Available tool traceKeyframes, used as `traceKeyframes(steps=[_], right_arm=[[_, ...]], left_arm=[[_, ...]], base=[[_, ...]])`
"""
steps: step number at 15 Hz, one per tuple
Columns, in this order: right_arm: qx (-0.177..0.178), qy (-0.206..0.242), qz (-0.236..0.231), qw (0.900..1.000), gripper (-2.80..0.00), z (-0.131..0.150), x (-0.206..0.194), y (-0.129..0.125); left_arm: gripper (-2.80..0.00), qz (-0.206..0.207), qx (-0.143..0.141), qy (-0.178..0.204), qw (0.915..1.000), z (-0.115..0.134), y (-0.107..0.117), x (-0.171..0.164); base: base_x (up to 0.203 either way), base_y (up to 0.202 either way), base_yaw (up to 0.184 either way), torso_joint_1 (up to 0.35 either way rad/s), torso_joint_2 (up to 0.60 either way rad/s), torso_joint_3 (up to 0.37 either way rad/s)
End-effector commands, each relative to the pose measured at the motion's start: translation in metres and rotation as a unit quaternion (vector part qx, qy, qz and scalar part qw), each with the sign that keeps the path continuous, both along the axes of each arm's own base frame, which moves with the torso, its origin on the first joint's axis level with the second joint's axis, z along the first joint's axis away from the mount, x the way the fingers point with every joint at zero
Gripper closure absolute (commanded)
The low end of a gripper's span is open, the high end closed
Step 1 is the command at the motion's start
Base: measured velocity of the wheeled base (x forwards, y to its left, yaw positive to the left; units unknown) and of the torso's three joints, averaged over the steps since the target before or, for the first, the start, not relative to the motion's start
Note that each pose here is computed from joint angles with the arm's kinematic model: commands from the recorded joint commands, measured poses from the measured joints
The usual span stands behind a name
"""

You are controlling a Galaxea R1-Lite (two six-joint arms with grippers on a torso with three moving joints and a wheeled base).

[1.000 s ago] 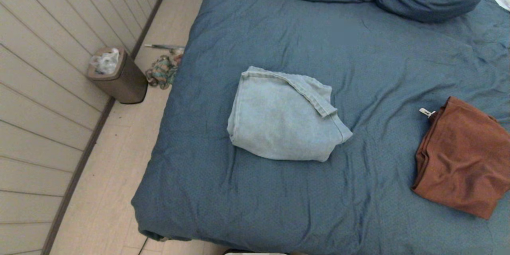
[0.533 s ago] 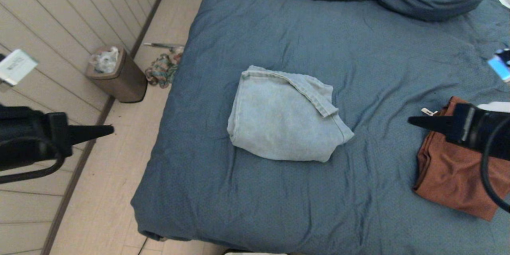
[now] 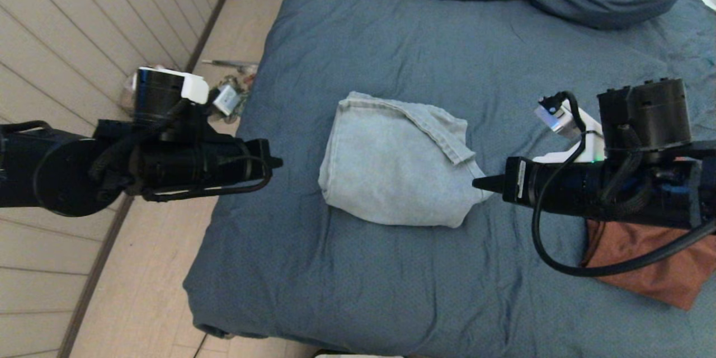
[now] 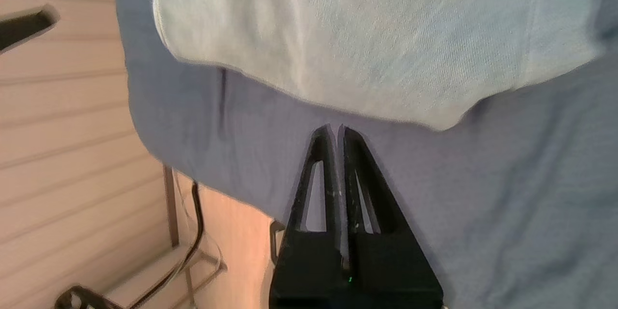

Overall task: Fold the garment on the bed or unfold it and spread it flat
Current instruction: Unford the blue shorts

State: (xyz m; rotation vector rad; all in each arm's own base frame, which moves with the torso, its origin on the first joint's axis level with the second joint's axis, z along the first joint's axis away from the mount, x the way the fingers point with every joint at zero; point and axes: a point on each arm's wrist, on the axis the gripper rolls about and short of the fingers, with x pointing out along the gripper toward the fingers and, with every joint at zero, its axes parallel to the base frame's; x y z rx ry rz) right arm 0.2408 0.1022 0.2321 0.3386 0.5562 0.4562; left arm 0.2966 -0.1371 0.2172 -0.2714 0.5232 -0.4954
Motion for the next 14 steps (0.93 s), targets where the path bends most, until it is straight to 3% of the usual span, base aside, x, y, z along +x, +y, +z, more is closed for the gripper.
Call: traceKeyframes(steps=[1, 3, 6, 10, 14], right_arm=[[-0.003, -0.005, 0.008, 1.000, -2.80, -0.010, 0.001, 0.011], [-0.003, -0.022, 0.009, 1.000, -2.80, -0.014, 0.001, 0.016], [-0.006, -0.022, 0.017, 1.000, -2.80, -0.024, -0.008, 0.017], [0.010, -0.056, 0.023, 0.998, -2.80, -0.022, -0.027, 0.010], [0.019, -0.076, 0.026, 0.997, -2.80, -0.017, -0.039, 0.006]], left_arm=[[-2.80, 0.002, 0.021, 0.019, 0.9996, -0.021, -0.021, 0.010], [-2.80, 0.015, 0.030, 0.013, 0.9994, -0.025, -0.033, 0.017], [-2.80, 0.034, 0.039, 0.001, 0.9987, -0.048, -0.055, 0.037], [-2.80, 0.069, 0.052, -0.016, 0.9961, -0.079, -0.078, 0.062], [-2.80, 0.063, 0.035, -0.026, 0.9971, -0.077, -0.095, 0.060]], base=[[0.000, 0.000, 0.000, 0.000, 0.00, 0.000], [0.000, 0.000, 0.000, 0.000, 0.00, 0.000], [0.000, 0.000, 0.000, 0.000, 0.00, 0.000], [0.000, 0.000, 0.000, 0.000, 0.00, 0.000], [0.000, 0.000, 0.000, 0.000, 0.00, 0.000]])
